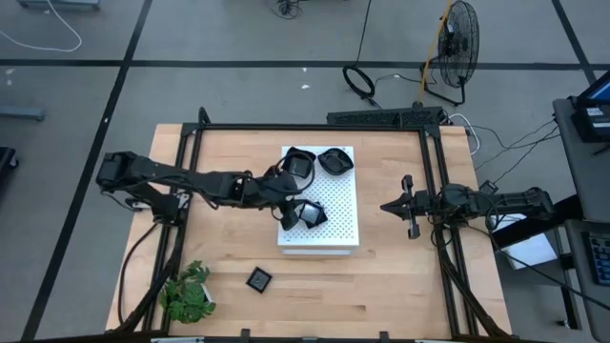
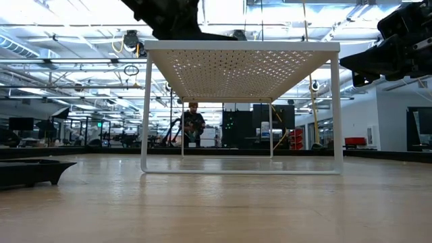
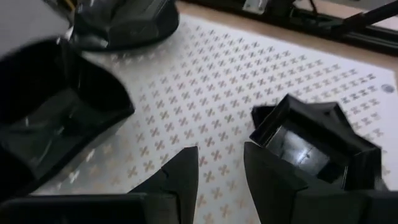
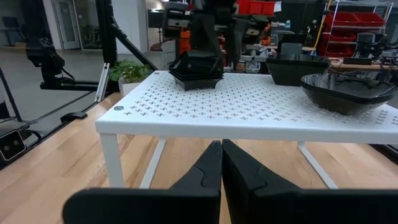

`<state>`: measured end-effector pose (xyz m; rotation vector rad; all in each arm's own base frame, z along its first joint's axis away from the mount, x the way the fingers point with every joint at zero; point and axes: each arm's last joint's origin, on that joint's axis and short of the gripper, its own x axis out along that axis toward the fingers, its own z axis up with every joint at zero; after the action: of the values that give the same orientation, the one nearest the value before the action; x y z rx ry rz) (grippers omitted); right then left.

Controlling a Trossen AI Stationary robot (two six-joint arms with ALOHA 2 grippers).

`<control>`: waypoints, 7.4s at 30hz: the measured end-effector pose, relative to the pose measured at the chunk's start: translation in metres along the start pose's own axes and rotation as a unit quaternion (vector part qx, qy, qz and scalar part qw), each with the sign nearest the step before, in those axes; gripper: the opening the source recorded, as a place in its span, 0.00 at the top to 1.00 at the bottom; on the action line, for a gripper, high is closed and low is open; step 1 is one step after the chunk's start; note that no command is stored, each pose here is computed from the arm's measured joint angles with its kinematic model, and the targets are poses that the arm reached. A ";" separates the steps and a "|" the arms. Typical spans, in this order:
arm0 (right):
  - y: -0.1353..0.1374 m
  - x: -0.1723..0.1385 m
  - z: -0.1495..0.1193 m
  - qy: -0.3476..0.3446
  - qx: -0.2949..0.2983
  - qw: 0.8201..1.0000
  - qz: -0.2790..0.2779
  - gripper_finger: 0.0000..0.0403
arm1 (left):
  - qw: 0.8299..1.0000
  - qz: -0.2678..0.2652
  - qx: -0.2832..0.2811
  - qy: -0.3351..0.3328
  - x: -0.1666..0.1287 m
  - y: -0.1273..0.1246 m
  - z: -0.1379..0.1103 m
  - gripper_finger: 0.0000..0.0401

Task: Pick & Place Mini shaped plates
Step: Stack the black square plate on top of the other black square plates on the shelf

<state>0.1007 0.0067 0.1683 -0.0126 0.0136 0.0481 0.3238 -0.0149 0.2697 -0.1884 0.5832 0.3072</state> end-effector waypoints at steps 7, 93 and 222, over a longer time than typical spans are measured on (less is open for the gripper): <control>0.000 0.000 0.000 0.000 0.000 1.000 0.000 1.00 | 0.999 -0.005 0.041 -0.025 0.000 0.000 0.005 0.67; 0.000 0.000 0.000 0.000 0.000 1.000 0.000 1.00 | 0.995 -0.001 -0.045 0.090 -0.046 -0.028 -0.028 0.67; 0.000 0.000 0.000 0.000 0.000 1.000 0.000 1.00 | 0.929 -0.017 -0.336 0.155 -0.168 -0.028 -0.072 0.99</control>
<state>0.1007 0.0067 0.1683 -0.0123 0.0134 0.0482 0.1636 -0.0987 0.3078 -0.9222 0.7709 0.4410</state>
